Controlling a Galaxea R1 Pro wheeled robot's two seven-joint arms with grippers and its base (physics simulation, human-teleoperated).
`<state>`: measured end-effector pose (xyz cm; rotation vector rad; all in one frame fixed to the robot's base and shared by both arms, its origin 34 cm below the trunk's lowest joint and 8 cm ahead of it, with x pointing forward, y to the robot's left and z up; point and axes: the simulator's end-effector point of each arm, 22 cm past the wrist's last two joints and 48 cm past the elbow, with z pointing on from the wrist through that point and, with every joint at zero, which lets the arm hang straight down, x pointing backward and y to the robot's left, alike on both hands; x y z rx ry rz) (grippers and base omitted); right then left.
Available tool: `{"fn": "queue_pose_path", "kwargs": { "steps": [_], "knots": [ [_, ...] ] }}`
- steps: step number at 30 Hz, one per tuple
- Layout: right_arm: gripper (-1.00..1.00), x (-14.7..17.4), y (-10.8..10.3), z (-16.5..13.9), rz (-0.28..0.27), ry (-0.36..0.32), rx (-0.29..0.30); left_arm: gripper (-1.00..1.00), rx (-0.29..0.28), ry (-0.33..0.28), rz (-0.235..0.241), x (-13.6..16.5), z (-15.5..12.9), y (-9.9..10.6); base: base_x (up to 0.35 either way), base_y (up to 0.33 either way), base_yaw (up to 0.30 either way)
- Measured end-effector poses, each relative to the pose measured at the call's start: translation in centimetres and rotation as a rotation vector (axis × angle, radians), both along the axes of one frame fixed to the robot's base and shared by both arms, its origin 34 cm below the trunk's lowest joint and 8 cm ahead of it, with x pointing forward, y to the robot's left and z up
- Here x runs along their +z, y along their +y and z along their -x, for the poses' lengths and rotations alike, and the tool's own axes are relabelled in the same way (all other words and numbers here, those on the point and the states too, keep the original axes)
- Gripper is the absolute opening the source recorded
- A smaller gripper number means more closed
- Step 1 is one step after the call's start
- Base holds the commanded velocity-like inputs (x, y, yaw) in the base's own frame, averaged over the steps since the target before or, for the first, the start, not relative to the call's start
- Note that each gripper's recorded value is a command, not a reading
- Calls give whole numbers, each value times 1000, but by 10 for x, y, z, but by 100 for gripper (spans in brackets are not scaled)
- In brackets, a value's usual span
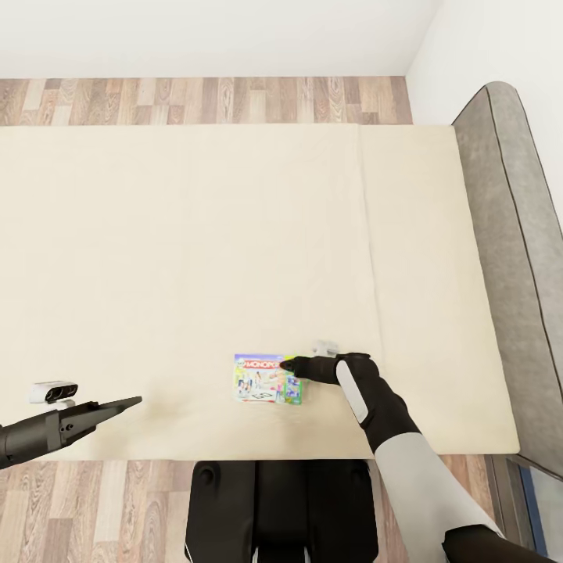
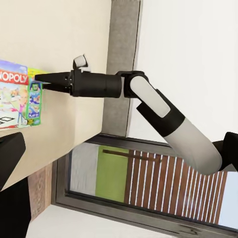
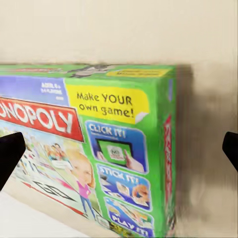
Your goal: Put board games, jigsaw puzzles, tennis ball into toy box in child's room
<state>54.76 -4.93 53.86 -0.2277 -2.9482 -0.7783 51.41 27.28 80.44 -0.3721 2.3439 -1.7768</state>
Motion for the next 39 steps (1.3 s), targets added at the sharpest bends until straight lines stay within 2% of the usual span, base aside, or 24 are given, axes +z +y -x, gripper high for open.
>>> {"fn": "queue_pose_path", "kwargs": {
  "steps": [39],
  "knots": [
    [100,0,0,0,-1,0,-1,100,-1,0,-1,0,0,0,0,13,0]
  ]
}}
